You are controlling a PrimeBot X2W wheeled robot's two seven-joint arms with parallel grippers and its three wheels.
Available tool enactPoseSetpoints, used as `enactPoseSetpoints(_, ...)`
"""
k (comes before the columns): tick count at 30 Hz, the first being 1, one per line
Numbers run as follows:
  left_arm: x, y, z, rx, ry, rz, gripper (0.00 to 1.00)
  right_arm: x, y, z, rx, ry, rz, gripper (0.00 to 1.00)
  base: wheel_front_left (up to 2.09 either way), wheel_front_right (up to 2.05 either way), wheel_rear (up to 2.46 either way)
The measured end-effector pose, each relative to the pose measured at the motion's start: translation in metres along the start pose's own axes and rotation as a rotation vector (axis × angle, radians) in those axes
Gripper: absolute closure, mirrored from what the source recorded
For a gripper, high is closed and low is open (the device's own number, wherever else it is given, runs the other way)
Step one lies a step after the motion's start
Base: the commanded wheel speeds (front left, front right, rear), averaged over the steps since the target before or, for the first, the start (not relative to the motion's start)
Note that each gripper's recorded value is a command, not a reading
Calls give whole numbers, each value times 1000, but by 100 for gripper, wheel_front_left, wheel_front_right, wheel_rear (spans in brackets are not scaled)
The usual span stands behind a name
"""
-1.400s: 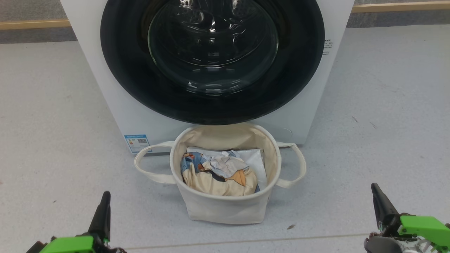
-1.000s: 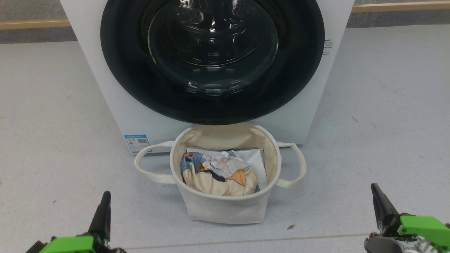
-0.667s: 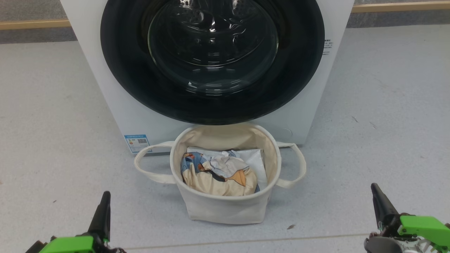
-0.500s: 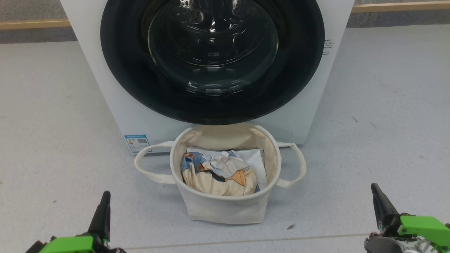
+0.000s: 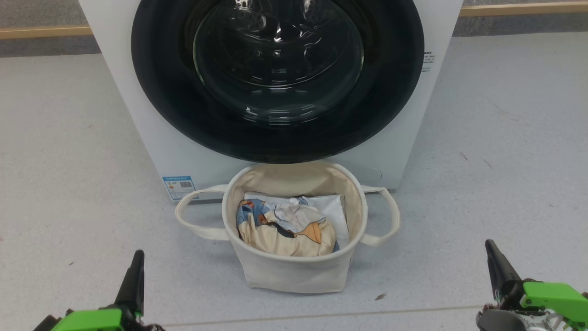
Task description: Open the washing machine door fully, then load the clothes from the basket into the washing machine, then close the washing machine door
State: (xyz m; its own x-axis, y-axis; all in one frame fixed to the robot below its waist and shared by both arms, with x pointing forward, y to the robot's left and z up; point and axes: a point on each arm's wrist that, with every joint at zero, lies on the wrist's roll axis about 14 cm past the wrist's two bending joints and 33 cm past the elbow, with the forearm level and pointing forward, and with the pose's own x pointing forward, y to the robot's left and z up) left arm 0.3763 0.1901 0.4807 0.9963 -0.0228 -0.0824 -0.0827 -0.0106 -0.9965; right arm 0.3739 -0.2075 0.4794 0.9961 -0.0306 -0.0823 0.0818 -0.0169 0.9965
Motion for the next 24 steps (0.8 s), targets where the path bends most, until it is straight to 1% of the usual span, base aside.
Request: enactPoseSetpoints(24, 0, 0, 0, -3, -1, 0, 100, 0, 0, 1, 0, -2, 0, 100, 0, 0, 0)
